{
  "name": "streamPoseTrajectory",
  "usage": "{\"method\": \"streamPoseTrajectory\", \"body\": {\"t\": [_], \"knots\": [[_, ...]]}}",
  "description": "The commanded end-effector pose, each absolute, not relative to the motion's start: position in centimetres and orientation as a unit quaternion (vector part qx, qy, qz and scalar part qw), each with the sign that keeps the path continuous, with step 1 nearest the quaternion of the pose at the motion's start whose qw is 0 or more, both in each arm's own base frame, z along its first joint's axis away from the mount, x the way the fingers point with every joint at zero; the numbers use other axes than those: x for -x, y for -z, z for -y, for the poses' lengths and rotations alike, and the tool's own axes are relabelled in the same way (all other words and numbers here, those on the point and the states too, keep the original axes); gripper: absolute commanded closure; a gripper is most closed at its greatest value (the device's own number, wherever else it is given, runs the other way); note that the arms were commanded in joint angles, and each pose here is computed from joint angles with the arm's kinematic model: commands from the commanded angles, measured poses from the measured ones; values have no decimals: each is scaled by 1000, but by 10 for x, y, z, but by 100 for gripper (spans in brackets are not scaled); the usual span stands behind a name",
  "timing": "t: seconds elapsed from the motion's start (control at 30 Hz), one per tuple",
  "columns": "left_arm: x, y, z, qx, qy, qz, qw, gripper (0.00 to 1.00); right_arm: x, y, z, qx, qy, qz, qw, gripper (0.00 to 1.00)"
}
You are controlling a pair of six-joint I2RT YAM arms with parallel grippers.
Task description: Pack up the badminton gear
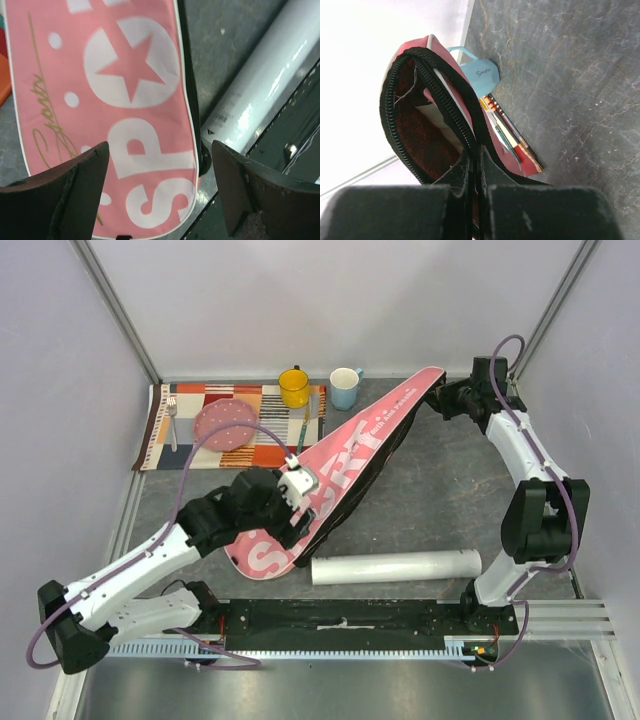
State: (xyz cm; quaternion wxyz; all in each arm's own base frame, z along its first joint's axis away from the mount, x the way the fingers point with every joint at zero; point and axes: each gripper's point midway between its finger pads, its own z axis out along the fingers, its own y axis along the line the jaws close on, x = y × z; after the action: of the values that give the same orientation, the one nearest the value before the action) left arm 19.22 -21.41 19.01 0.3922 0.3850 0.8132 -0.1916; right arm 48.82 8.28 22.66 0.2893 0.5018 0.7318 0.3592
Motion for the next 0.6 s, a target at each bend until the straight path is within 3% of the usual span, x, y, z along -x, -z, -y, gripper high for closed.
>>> {"method": "streamPoseTrajectory", "body": {"t": [0.0,0.07,0.23,0.4,0.57], "knots": [[-182,-189,211,-438,143,-786,413,7,-504,-249,-63,-532,-373,-699,299,100],[-177,-187,212,-450,137,-779,414,0,-510,-246,-56,-544,-369,-695,291,100],[-193,-190,214,-431,65,-781,448,2,-520,-239,-56,-589,-383,-667,248,100],[-215,-201,270,-446,68,-747,488,0,-517,-248,-48,-616,-379,-643,253,100],[-248,-175,305,-442,-3,-762,474,0,-513,-261,-45,-618,-382,-635,263,100]]}}
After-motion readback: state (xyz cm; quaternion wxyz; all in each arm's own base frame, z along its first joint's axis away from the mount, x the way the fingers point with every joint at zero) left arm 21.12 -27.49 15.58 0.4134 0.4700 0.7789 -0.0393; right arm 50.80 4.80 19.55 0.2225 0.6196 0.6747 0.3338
